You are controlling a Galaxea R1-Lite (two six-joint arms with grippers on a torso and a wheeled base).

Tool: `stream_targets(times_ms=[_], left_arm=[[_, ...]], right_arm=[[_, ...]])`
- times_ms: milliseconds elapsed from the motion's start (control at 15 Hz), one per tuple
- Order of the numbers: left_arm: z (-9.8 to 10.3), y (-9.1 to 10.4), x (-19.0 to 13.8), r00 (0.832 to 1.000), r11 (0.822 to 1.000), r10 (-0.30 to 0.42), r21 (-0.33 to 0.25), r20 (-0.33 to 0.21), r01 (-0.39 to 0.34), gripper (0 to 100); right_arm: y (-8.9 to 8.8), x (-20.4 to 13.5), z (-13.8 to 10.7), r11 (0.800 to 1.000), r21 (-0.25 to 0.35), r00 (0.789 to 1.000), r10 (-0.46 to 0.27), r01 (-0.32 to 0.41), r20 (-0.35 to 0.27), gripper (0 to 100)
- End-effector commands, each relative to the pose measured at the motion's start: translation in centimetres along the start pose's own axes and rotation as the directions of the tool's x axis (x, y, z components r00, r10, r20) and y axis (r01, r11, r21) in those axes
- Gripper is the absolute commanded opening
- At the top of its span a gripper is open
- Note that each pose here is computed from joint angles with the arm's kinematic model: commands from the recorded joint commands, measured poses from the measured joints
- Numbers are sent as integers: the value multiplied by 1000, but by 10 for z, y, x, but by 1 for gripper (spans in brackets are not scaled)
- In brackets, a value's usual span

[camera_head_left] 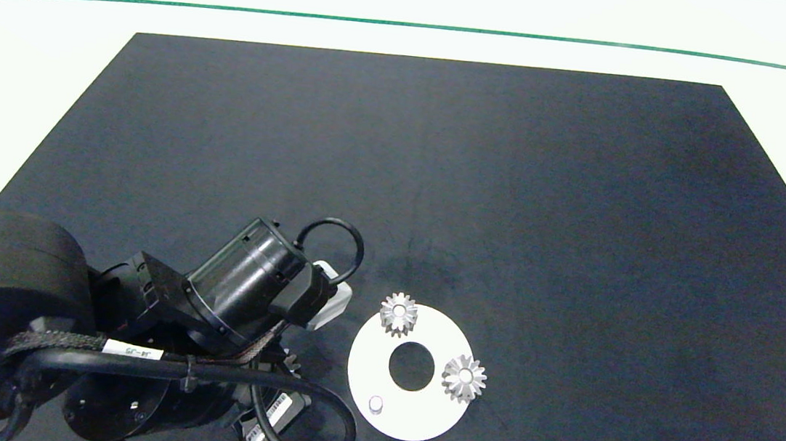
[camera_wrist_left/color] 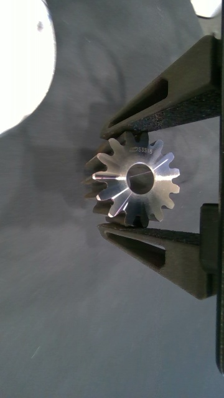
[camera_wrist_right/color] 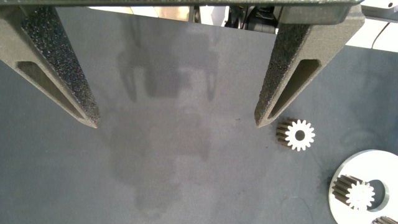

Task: Remove an incorrectly installed larger gear and replace it with the correct smaller gear

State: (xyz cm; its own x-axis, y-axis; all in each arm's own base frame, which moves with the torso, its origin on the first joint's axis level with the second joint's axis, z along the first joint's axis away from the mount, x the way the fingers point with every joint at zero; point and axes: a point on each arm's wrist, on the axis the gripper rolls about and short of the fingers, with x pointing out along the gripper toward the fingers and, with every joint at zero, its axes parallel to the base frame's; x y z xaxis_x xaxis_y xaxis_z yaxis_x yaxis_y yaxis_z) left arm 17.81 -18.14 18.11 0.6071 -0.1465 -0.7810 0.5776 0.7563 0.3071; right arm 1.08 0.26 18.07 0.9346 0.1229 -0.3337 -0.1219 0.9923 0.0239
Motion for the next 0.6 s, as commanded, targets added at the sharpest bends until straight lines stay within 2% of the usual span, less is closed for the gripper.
stream_targets(times_ms=[67, 133, 200, 600], left_arm=[[-5, 2, 4, 1000, 1000, 8, -1, -26, -8, 31], [-6, 2, 5, 999, 1000, 10, -4, -31, -10, 31], [-6, 3, 5, 999, 1000, 11, -5, -31, -11, 100], [-8, 4, 4, 1000, 1000, 11, -23, -22, -12, 100]], right_arm=[[0, 1, -1, 1000, -1, 1000, 0, 0, -6, 100], [0, 1, -1, 1000, -1, 1000, 2, -2, -6, 100], [0, 1, -1, 1000, 0, 1000, 2, -2, -6, 100], [0, 1, 0, 1000, 0, 1000, 0, 0, -10, 100]])
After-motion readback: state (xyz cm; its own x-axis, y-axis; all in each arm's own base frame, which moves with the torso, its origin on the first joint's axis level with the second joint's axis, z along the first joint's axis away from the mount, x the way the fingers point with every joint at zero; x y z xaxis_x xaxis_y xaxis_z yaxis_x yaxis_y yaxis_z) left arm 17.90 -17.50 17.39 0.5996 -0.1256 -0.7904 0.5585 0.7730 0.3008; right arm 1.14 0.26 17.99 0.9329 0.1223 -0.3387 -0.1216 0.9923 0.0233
